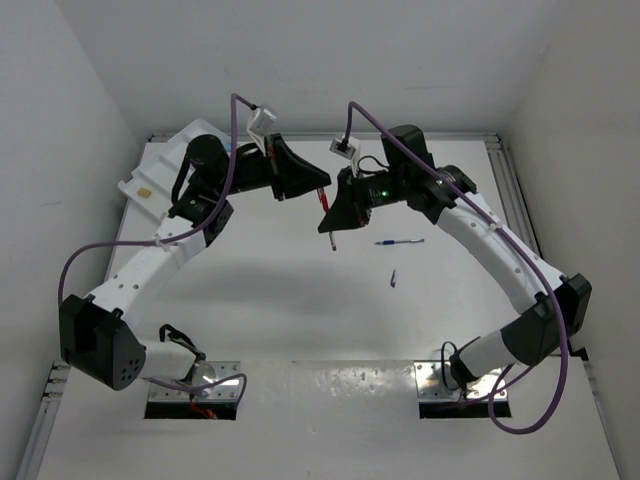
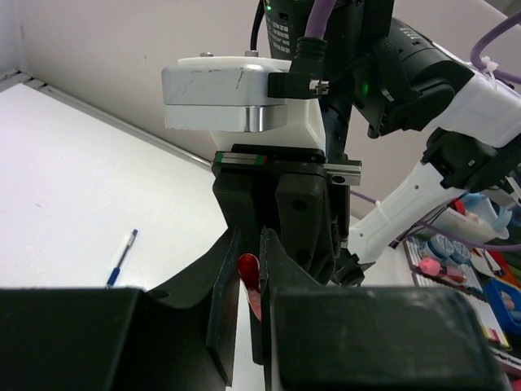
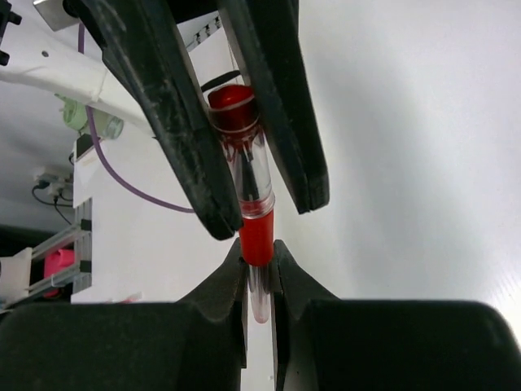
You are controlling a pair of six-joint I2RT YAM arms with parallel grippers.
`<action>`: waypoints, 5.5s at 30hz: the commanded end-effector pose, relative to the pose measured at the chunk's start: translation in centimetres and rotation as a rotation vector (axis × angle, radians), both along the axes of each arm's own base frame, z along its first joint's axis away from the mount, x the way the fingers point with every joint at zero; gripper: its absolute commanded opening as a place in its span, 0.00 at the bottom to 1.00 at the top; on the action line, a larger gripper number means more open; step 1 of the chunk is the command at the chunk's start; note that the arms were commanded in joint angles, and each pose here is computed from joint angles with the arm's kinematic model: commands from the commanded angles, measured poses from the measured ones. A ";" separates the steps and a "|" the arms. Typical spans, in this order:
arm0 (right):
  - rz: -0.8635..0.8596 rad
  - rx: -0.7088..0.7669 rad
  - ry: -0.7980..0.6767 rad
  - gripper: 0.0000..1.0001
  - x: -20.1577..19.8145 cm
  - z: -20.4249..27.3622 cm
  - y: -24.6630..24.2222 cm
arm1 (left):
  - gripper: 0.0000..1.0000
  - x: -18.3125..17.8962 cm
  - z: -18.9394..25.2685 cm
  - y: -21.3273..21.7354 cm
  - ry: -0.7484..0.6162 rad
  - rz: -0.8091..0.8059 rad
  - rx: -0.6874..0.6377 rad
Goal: Sort the stationery into containers
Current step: Close the pen cap on the pen, then place the pen in the storage box, then pick up the pen from the center of the board.
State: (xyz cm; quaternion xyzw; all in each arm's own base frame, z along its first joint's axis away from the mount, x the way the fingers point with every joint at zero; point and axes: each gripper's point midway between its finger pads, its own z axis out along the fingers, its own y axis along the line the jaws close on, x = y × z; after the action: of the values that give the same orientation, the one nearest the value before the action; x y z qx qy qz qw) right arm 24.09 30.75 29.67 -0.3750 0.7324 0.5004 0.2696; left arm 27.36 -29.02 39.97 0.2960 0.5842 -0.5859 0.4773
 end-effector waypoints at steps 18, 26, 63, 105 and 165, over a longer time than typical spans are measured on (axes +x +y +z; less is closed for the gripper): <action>-0.056 0.030 -0.168 0.84 1.7 3.0 -1.2 | 0.05 1.2 0.6 3.4 0.004 0.035 0.050; -0.102 -0.005 -0.179 0.84 2.5 2.5 -3.9 | 0.00 12.6 -7.7 18.6 0.289 0.602 0.279; -0.388 -0.195 0.036 0.79 9.6 -7.6 -13.8 | 0.50 30.7 -23.0 45.3 0.556 1.132 0.247; 0.378 -1.023 -0.267 0.36 14.2 -26.2 -25.1 | 0.55 9.4 -17.7 12.2 -0.107 0.217 0.722; -0.304 -0.636 0.150 0.00 6.8 -17.0 -26.6 | 0.59 0.4 -27.2 -3.1 0.236 0.317 0.788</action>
State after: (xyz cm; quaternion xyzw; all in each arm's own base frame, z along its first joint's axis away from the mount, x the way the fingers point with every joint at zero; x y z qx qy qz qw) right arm 34.26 2.04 12.81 -0.3428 0.9090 0.1562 0.1785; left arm 26.27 -30.35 13.74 0.3699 0.8127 -0.3070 0.3293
